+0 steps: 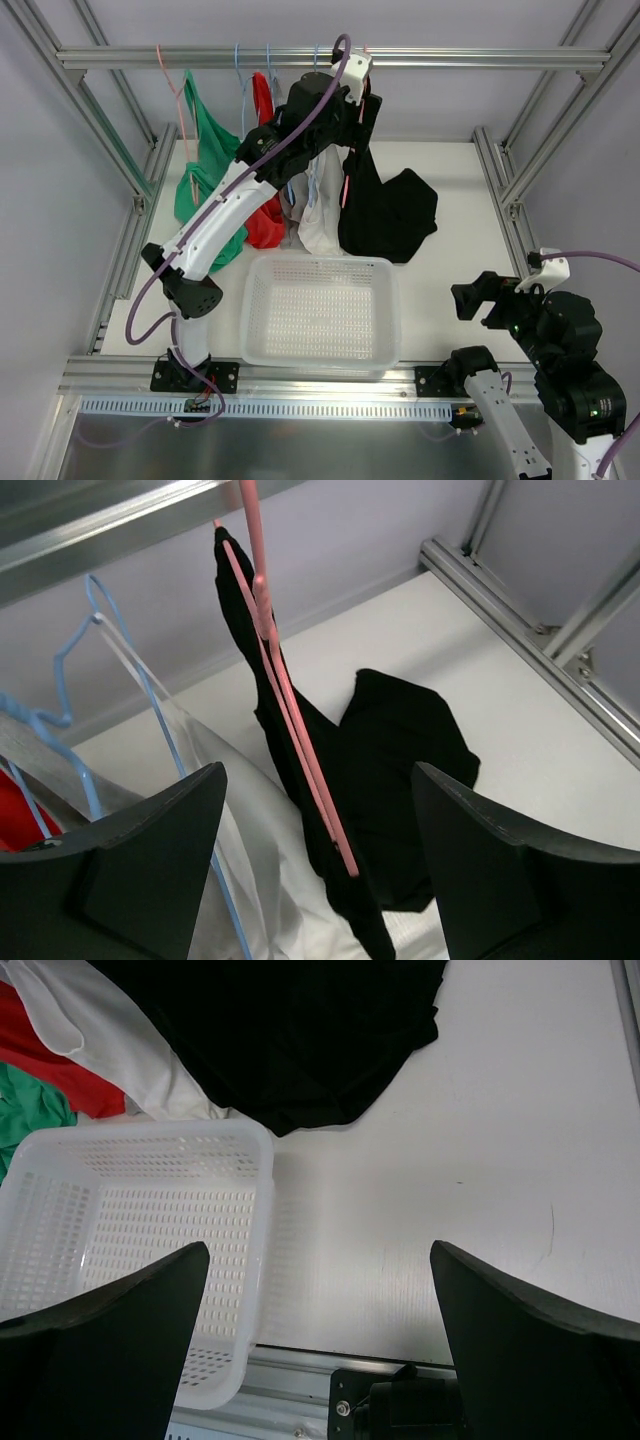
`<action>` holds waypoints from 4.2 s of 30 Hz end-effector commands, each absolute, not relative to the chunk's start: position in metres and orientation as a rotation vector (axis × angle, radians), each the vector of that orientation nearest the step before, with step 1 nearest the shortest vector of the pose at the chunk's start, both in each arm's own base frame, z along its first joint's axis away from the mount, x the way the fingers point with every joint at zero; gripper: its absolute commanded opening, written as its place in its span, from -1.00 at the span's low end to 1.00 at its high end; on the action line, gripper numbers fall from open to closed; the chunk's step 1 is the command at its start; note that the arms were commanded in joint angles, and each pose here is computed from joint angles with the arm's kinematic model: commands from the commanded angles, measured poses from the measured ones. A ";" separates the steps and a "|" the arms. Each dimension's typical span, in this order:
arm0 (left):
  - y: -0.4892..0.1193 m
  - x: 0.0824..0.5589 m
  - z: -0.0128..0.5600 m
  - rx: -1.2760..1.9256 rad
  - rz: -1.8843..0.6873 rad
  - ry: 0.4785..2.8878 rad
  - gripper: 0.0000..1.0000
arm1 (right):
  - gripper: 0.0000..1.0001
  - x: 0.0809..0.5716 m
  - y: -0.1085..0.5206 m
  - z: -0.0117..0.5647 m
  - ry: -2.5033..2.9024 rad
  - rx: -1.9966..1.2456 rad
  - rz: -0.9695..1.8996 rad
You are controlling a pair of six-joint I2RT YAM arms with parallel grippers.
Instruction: Remove the tank top from the hanger
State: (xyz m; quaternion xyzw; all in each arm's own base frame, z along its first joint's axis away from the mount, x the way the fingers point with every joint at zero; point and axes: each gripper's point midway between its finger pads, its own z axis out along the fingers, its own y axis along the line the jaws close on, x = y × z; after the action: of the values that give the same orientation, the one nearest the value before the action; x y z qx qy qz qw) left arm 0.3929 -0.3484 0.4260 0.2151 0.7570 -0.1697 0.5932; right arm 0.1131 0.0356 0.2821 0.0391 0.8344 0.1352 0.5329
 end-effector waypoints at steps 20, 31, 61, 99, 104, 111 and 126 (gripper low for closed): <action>-0.355 0.433 0.446 0.358 -0.476 1.673 -1.00 | 0.99 0.106 0.053 0.294 1.957 0.044 0.440; -0.360 0.412 0.508 0.243 -0.671 1.537 -1.00 | 0.99 0.110 0.050 0.293 1.956 0.061 0.424; -0.385 0.257 0.475 0.618 -1.015 1.600 -1.00 | 0.66 0.222 0.087 0.380 1.805 -0.205 0.426; -0.414 0.203 0.495 0.885 -1.314 1.498 -1.00 | -0.99 0.352 -0.079 0.412 1.766 0.496 -0.038; -0.453 0.239 0.525 0.773 -1.351 1.417 -1.00 | -0.99 0.320 -0.089 0.431 1.689 0.595 0.112; -0.491 0.264 0.598 0.533 -1.498 1.017 -1.00 | -0.99 0.253 -0.082 0.439 1.634 0.698 0.181; -0.509 0.280 0.597 0.380 -1.422 0.861 -1.00 | -0.99 0.230 -0.046 0.346 1.873 0.628 0.242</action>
State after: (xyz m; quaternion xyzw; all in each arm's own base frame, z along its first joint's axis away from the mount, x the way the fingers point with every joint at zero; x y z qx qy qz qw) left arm 0.3135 -0.5697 0.5054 0.1656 0.4649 -0.6384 0.5906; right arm 0.2226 -0.0462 0.3424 0.2866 0.7814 0.1044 0.5445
